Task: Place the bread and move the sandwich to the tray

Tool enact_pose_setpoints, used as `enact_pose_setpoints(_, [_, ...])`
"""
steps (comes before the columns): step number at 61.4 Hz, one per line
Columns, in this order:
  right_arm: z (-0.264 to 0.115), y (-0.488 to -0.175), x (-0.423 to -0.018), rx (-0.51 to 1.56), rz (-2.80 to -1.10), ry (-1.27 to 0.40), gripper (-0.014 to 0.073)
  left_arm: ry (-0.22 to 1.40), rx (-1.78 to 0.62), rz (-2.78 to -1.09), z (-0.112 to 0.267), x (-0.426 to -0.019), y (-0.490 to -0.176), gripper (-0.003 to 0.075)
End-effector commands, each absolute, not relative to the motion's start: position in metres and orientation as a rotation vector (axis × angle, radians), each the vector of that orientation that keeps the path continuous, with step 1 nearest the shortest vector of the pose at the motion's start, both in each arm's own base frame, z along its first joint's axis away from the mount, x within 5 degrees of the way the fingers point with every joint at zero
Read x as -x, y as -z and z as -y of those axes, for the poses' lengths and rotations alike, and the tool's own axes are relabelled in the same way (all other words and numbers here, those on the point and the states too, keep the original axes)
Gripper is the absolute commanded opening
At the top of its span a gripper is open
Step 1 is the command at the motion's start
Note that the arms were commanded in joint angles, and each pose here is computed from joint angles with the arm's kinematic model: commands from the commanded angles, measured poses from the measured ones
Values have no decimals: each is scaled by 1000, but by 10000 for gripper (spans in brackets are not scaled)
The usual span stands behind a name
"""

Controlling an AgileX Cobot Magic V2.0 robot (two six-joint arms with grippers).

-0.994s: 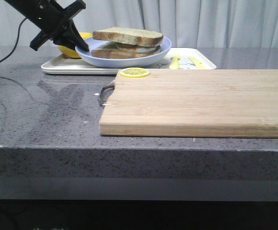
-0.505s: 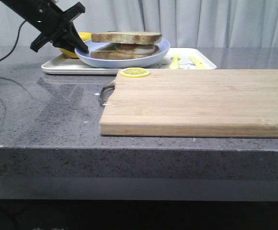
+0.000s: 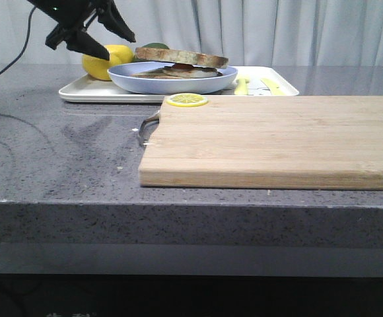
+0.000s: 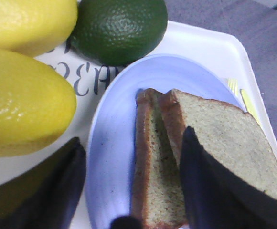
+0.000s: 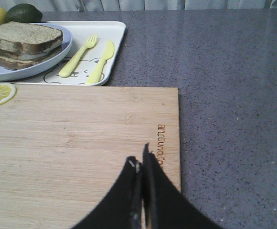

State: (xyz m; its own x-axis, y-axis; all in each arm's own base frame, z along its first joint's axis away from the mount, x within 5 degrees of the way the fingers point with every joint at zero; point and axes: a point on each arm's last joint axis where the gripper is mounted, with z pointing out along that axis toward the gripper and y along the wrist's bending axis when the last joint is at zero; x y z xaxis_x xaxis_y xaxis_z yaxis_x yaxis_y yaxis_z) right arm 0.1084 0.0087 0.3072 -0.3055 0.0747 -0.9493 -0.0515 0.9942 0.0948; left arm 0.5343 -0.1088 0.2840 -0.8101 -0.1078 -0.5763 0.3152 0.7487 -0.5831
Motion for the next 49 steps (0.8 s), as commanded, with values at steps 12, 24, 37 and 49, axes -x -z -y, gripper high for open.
enact_pose_setpoints(12, [-9,-323,-110,-18,-1773,-130,-61,966,-242,-2098,108,-496,-381,-24])
enact_pose_setpoints(24, [-9,-323,-110,-18,-1773,-130,-61,963,-274,-2017,106,-474,-422,-20])
enact_pose_setpoints(37, [-9,-322,-110,-18,-1778,-130,-61,920,-268,-1987,102,-455,-451,-20])
enact_pose_setpoints(49, [-9,-322,-110,-18,-1778,-130,-61,829,-186,-2138,97,-449,-447,-20])
